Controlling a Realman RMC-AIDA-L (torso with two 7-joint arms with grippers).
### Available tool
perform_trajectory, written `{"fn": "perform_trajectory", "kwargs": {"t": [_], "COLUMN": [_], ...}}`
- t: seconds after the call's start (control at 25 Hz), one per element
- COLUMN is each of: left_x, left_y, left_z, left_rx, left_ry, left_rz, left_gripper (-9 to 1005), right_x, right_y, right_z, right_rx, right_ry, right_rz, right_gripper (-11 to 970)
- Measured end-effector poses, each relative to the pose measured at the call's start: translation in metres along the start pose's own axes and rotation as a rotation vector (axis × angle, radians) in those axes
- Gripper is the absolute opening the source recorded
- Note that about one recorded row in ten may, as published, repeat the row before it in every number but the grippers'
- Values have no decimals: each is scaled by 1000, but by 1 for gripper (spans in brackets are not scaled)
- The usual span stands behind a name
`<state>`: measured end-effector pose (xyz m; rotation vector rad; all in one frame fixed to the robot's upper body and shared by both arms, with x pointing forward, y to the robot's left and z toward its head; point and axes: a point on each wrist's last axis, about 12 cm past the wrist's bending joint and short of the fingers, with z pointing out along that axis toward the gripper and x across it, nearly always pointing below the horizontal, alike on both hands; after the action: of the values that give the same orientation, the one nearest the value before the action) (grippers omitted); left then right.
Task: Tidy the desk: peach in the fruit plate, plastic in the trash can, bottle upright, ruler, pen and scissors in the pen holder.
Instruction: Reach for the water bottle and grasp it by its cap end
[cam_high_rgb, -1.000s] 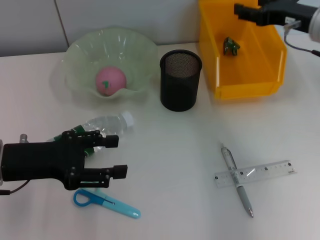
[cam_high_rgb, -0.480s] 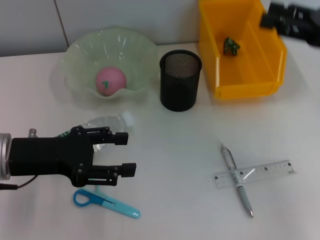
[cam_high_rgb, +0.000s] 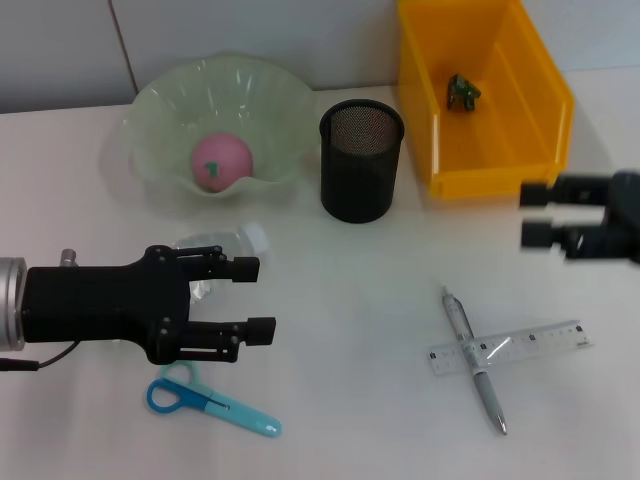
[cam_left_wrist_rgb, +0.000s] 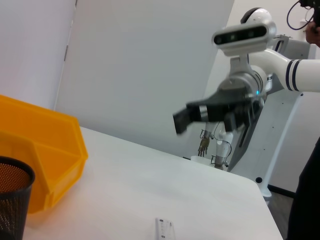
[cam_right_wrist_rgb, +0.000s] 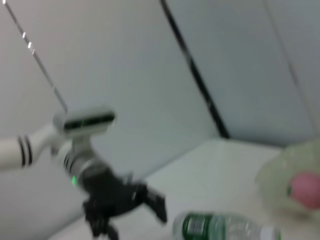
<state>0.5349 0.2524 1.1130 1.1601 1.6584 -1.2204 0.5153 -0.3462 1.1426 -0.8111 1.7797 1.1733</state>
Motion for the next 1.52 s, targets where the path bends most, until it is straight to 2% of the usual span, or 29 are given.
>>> {"fn": "perform_trajectory", "kwargs": {"t": [0.24,0.4,0.76,1.08,1.24,1.28,1.32,1.4,1.48,1.52], "left_x": [-2,-2,-4,-9,-56,-60,-72,-77,-106,-111], "left_y": [2,4,9,13,28,29,34,35,43,44], "left_z": [2,2,4,3,18,19,27,30,51,55], "left_rx": [0,-13,-23,-52,-136,-145,-172,-183,-228,-236], "left_ry": [5,29,56,65,205,224,276,307,456,486], "left_rz": [-4,-8,-13,-15,108,120,143,152,185,187], "left_gripper": [784,784,784,784,777,774,774,774,774,775], "right_x": [18,30,41,44,44,44,44,43,42,42], "right_y": [1,-3,-2,-3,-5,-5,-5,-5,-6,-6], "right_z": [23,40,51,49,46,46,46,45,45,45], "right_rx": [-30,-4,10,29,45,47,49,51,52,53], "right_ry": [121,185,166,163,159,158,157,158,158,158], "right_rz": [-4,-35,-167,-195,-194,-194,-194,-196,-197,-198], "right_gripper": [740,740,740,741,741,741,741,741,741,740]}}
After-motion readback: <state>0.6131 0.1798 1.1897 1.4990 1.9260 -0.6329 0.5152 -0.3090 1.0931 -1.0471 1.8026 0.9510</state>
